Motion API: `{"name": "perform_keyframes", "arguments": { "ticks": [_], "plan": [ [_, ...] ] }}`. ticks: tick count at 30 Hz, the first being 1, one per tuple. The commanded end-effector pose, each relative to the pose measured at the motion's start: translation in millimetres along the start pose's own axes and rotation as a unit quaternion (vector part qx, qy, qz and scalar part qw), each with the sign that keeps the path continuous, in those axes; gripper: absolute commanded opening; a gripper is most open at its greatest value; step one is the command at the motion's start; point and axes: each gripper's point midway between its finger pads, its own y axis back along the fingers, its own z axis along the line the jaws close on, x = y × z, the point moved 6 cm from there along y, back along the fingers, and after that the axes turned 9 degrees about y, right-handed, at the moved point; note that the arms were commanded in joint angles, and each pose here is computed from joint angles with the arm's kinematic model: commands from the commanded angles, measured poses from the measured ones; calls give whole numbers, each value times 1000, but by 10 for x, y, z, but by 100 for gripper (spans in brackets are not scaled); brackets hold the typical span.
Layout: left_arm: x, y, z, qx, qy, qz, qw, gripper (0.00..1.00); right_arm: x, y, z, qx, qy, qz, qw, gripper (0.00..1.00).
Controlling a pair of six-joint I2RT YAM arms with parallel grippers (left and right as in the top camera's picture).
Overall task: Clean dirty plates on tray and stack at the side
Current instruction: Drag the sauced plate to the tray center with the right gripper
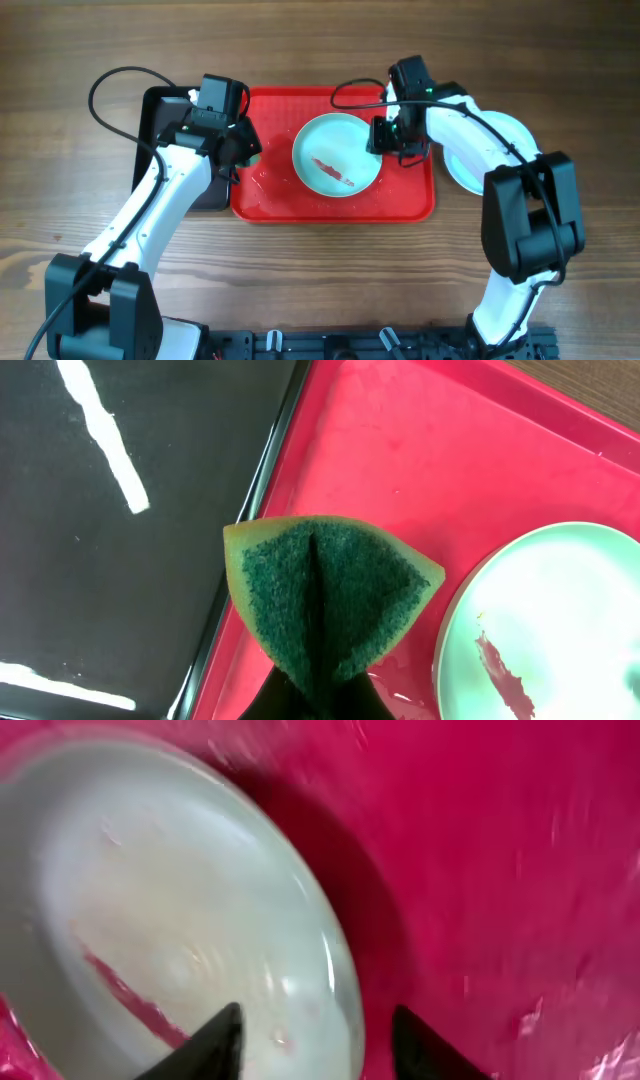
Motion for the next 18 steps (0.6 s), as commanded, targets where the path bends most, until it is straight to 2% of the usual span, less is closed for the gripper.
{"name": "perform_keyframes", "arguments": {
  "ticks": [1,6,10,16,18],
  "plan": [
    [-1,-24,12,-3,6,2,1000,4,-269,47,-7,11,107,-52,993,54],
    [-1,-24,12,-3,6,2,1000,4,-372,-146,-6,8,150,-71,986,56],
    [5,-24,17,-4,6,4,1000,4,-352,-261,-20,-1,149,-62,987,54],
    [4,-24,16,-4,6,4,1000,4,-300,-391,-50,-6,88,-45,995,49],
    [5,-24,17,-4,6,4,1000,4,-257,-461,-37,-23,63,-32,997,42]
  ]
}}
